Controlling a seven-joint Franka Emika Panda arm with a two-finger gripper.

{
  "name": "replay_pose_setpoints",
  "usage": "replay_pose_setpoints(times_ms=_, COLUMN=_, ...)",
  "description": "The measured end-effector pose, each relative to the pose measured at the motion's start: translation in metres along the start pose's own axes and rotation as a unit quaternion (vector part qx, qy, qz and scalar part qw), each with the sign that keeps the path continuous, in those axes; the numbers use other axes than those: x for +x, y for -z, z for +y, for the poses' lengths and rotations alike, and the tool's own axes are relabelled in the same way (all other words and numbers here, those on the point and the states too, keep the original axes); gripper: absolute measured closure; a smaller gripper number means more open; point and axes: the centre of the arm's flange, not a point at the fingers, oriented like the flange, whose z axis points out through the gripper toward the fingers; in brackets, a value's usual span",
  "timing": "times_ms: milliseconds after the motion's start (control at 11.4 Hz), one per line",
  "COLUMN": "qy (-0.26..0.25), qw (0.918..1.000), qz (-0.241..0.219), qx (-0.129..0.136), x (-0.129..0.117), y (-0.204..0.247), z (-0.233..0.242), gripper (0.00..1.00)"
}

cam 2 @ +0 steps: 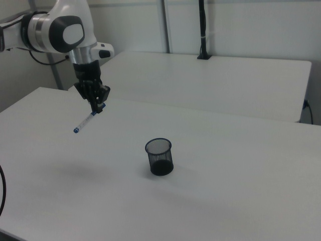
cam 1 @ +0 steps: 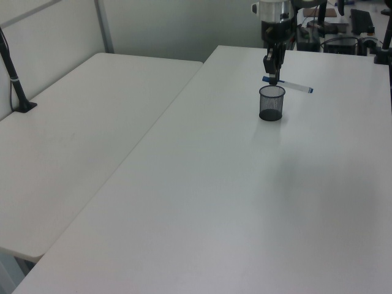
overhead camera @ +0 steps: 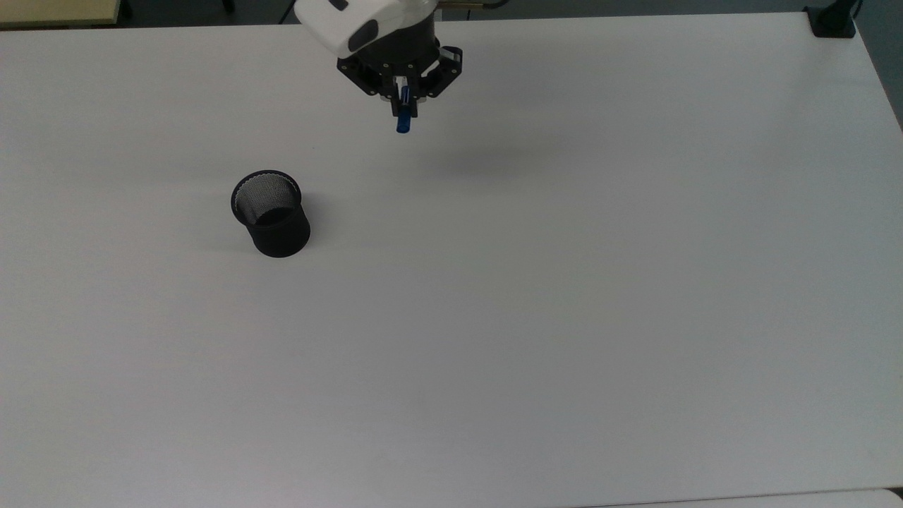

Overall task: Insert the marker
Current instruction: 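Lift the marker and carry it toward the black mesh cup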

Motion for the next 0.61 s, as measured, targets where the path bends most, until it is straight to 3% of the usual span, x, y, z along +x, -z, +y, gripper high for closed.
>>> replay_pose_setpoints(times_ms=263, qy=-0.017, qw=0.9998, qz=0.015, qx=0.002, x=0.006, y=0.008, z=0.041, gripper=0.82)
replay_pose_setpoints(times_ms=613, qy=-0.061, qw=0.9953, qz=0.076, qx=-0.005, x=0.023, y=0.005, z=0.146, gripper=0.82)
